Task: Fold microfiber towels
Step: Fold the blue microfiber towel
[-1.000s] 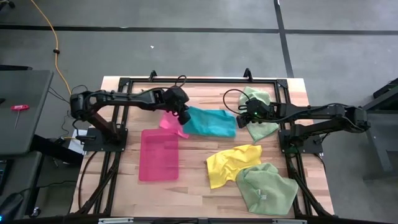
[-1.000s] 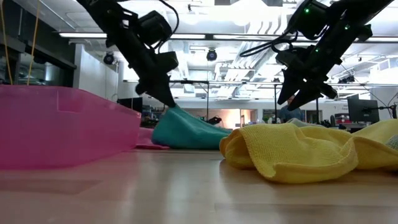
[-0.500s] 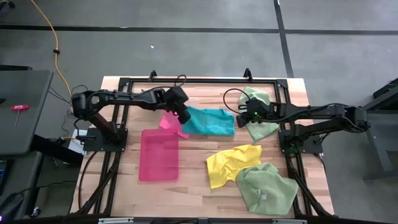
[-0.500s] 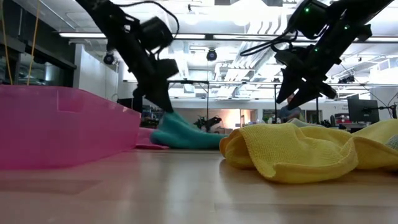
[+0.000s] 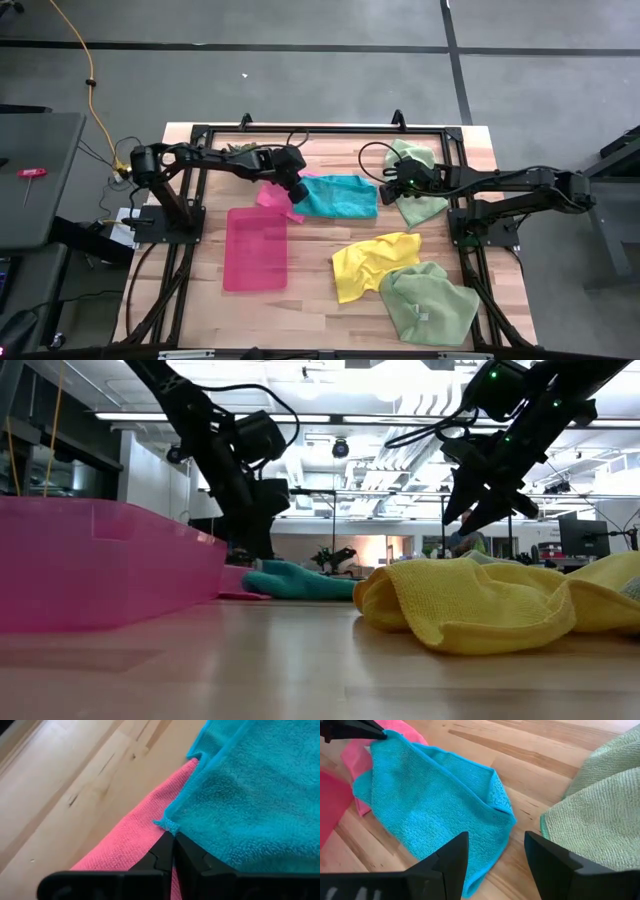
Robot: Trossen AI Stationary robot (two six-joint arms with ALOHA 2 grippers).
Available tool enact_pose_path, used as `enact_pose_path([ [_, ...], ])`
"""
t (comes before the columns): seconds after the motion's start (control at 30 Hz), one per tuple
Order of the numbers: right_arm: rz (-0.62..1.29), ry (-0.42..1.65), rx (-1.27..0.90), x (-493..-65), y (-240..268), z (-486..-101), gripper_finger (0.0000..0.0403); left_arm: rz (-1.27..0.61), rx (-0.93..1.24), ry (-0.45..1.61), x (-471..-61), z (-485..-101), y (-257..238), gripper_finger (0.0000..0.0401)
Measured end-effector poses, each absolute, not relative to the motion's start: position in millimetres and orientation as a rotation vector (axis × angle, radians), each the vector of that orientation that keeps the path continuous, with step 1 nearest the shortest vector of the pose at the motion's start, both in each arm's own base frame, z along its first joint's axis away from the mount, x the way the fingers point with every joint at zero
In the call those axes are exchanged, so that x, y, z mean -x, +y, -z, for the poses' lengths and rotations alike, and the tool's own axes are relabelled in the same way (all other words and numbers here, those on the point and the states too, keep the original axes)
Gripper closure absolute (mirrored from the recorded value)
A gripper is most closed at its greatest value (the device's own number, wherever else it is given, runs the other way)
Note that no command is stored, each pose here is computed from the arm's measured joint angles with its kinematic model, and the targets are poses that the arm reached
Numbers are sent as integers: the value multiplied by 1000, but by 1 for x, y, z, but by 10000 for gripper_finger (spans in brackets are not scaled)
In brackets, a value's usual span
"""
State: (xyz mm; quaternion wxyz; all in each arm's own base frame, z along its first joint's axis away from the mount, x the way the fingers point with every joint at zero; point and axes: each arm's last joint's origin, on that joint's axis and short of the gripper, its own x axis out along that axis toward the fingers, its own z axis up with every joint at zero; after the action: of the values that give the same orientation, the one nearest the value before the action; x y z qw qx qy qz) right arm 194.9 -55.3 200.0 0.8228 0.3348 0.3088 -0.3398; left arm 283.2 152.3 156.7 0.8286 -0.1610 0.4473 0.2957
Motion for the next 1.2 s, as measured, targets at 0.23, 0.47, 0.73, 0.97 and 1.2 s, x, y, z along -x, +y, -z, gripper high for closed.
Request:
enact_pose_path([
  [0.23, 722, 657, -712, -195, -55, -200, 217, -633, 324, 951, -283, -157, 153, 350],
  [0.47, 709, 654, -690, -196, -55, -201, 217, -655, 325, 909, -278, -168, 159, 278],
  [0.73, 682, 585, -673, -196, -57, -209, 217, -717, 318, 839, -249, -206, 172, 217],
  [0.97, 632, 500, -680, -198, -61, -218, 217, -670, 333, 688, -227, -248, 166, 204],
  [1.2, 610, 440, -676, -201, -62, -223, 217, -610, 285, 638, -224, -266, 151, 213],
])
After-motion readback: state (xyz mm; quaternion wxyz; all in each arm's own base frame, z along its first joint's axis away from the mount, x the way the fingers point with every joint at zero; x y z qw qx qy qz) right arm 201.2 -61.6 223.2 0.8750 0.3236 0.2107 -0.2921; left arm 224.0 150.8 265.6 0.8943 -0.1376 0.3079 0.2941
